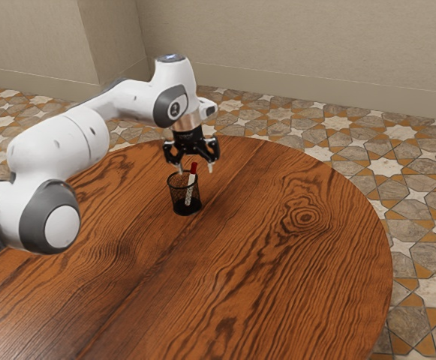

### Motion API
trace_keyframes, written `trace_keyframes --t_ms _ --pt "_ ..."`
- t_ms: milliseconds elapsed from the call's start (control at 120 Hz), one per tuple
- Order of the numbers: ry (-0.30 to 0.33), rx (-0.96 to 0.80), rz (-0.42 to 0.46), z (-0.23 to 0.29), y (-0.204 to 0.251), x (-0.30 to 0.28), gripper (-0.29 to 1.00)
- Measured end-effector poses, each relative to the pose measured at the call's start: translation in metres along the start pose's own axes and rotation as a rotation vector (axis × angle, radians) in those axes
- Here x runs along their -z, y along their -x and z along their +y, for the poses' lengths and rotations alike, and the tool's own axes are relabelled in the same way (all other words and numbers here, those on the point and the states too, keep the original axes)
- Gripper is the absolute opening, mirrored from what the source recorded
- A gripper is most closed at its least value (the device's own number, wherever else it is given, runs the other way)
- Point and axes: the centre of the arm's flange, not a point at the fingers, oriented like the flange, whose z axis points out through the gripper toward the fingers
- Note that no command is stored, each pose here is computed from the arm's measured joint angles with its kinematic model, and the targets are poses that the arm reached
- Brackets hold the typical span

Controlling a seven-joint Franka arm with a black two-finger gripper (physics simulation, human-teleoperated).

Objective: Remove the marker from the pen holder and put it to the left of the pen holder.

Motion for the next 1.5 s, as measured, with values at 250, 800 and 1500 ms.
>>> trace_keyframes --t_ms 250,800,1500 --pt "-0.022 0.035 -0.004 -0.007 -0.001 0.007 0.30" --pt "-0.039 0.087 -0.028 -0.019 -0.001 0.016 -0.02" --pt "-0.072 0.323 -0.151 -0.170 -0.007 0.023 0.03"
